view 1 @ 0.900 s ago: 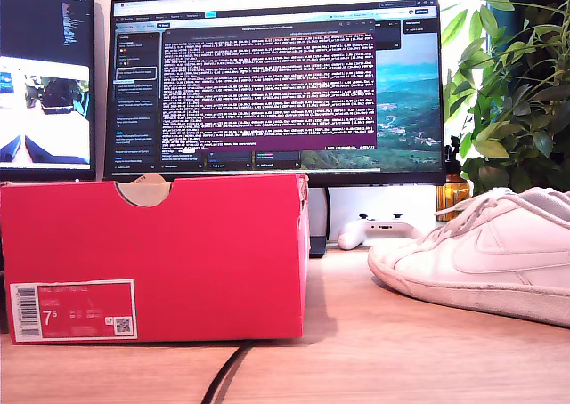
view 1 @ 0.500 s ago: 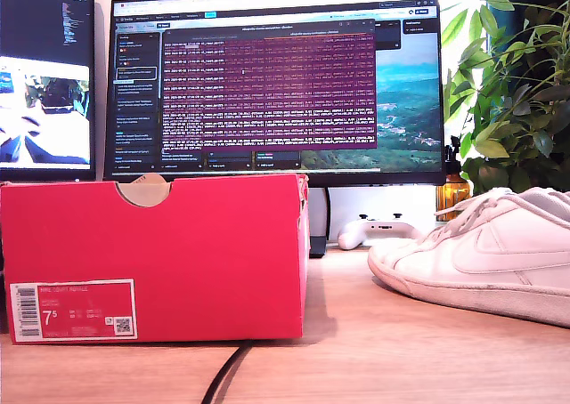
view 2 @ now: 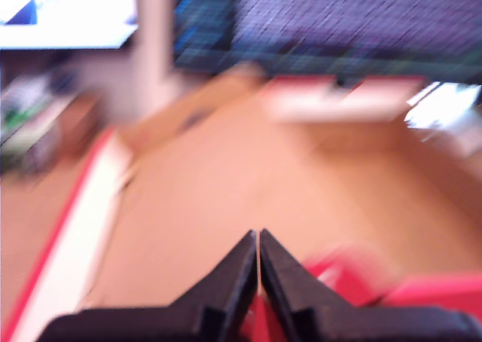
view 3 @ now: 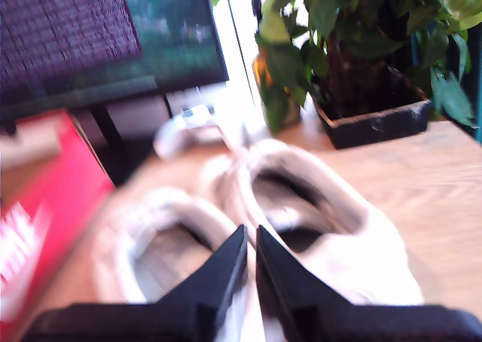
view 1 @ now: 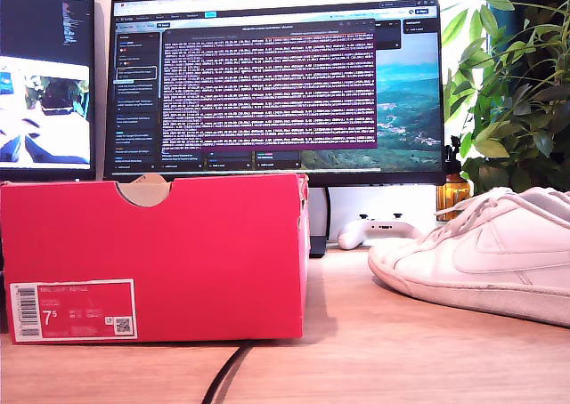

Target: Pack the white shoes by picking the first shoe and placing it inside the red shoebox, left side, then picking and rotating the second shoe and placing it in the shoebox

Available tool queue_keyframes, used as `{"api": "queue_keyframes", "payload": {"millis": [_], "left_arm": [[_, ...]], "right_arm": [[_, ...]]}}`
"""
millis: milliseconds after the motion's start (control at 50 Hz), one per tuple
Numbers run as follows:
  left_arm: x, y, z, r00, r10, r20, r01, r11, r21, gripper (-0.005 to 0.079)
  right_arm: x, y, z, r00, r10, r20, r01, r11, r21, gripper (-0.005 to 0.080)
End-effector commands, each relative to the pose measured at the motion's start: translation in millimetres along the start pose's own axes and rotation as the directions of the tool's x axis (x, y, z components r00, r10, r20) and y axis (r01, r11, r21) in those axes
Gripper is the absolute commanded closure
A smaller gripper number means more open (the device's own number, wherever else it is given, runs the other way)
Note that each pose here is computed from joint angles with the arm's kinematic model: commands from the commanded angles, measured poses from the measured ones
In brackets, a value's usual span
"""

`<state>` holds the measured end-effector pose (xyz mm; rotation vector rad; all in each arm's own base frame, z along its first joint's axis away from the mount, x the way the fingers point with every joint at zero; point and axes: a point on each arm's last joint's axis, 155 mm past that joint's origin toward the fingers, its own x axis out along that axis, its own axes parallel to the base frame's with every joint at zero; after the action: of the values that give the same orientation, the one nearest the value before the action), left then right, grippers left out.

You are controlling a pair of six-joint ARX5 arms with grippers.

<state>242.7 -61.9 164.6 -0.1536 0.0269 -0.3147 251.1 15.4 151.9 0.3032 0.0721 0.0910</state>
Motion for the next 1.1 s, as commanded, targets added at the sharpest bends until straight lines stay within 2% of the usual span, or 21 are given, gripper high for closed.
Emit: {"api": "queue_keyframes", "payload": {"millis": [0, 260, 400, 460, 480, 500, 660, 700, 720, 760, 780, 820, 840, 880, 900, 920, 940, 980, 1020, 1060, 1080], "left_arm": [[-3, -12, 28, 0.995, -0.049, 0.086, 0.048, 0.999, 0.016, 0.0764], [-21, -49, 87, 0.945, -0.218, 0.245, 0.226, 0.974, -0.001, 0.0764], [-30, -68, 101, 0.914, -0.305, 0.266, 0.320, 0.947, -0.013, 0.0764], [-32, -75, 100, 0.909, -0.340, 0.243, 0.349, 0.937, 0.002, 0.0764], [-33, -77, 98, 0.909, -0.348, 0.229, 0.339, 0.937, 0.081, 0.0764], [-33, -79, 96, 0.910, -0.355, 0.212, 0.347, 0.935, 0.079, 0.0764], [-32, -78, 70, 0.937, -0.344, 0.061, 0.312, 0.903, 0.296, 0.0764], [-32, -76, 64, 0.942, -0.334, 0.024, 0.315, 0.909, 0.272, 0.0764], [-32, -75, 60, 0.944, -0.329, 0.005, 0.305, 0.879, 0.367, 0.0764], [-33, -74, 54, 0.947, -0.321, -0.031, 0.311, 0.885, 0.345, 0.0764], [-33, -74, 51, 0.947, -0.318, -0.050, 0.308, 0.851, 0.425, 0.0764], [-34, -73, 44, 0.947, -0.309, -0.091, 0.318, 0.854, 0.412, 0.0764], [-35, -72, 40, 0.947, -0.303, -0.110, 0.318, 0.817, 0.481, 0.0764], [-36, -69, 32, 0.946, -0.287, -0.153, 0.325, 0.805, 0.496, 0.0764], [-37, -67, 28, 0.945, -0.276, -0.175, 0.327, 0.784, 0.527, 0.0764], [-38, -66, 25, 0.944, -0.267, -0.195, 0.330, 0.790, 0.517, 0.0764], [-38, -64, 21, 0.942, -0.258, -0.215, 0.335, 0.756, 0.562, 0.0764], [-39, -61, 15, 0.939, -0.240, -0.248, 0.342, 0.748, 0.569, 0.0764], [-39, -58, 9, 0.935, -0.222, -0.277, 0.350, 0.707, 0.614, 0.0764], [-39, -55, 4, 0.932, -0.201, -0.300, 0.350, 0.708, 0.613, 0.0764], [-39, -53, 1, 0.932, -0.190, -0.310, 0.352, 0.687, 0.636, 0.0764]], "right_arm": [[0, 7, 8, 0.999, 0.033, 0.039, -0.036, 0.997, 0.074, 0.0760], [-11, 48, 51, 0.958, 0.226, 0.178, -0.267, 0.927, 0.264, 0.0758], [-23, 73, 72, 0.914, 0.337, 0.227, -0.388, 0.890, 0.240, 0.0752], [-28, 81, 77, 0.899, 0.375, 0.227, -0.423, 0.878, 0.224, 0.0752], [-30, 85, 78, 0.894, 0.389, 0.223, -0.435, 0.873, 0.219, 0.0752], [-31, 87, 79, 0.890, 0.399, 0.222, -0.444, 0.870, 0.216, 0.0752], [-40, 103, 90, 0.860, 0.464, 0.212, -0.502, 0.844, 0.190, 0.0753], [-41, 106, 91, 0.857, 0.474, 0.205, -0.509, 0.840, 0.189, 0.0753], [-41, 107, 92, 0.858, 0.474, 0.199, -0.509, 0.840, 0.191, 0.0753], [-39, 107, 91, 0.862, 0.472, 0.183, -0.503, 0.840, 0.202, 0.0753], [-39, 108, 91, 0.863, 0.474, 0.174, -0.503, 0.839, 0.206, 0.0753], [-37, 109, 91, 0.867, 0.474, 0.155, -0.498, 0.840, 0.216, 0.0753], [-35, 108, 91, 0.869, 0.472, 0.148, -0.494, 0.841, 0.221, 0.0753], [-32, 108, 90, 0.876, 0.465, 0.129, -0.482, 0.844, 0.236, 0.0753], [-30, 107, 90, 0.879, 0.462, 0.118, -0.476, 0.845, 0.243, 0.0753], [-28, 107, 90, 0.883, 0.457, 0.108, -0.469, 0.847, 0.251, 0.0753], [-26, 107, 90, 0.886, 0.454, 0.098, -0.463, 0.848, 0.259, 0.0753], [-22, 106, 90, 0.891, 0.447, 0.078, -0.450, 0.850, 0.273, 0.0753], [-17, 106, 90, 0.894, 0.445, 0.057, -0.441, 0.851, 0.286, 0.0753], [-13, 108, 91, 0.893, 0.448, 0.036, -0.438, 0.849, 0.297, 0.0753], [-10, 108, 91, 0.893, 0.450, 0.024, -0.436, 0.847, 0.303, 0.0753]]}}
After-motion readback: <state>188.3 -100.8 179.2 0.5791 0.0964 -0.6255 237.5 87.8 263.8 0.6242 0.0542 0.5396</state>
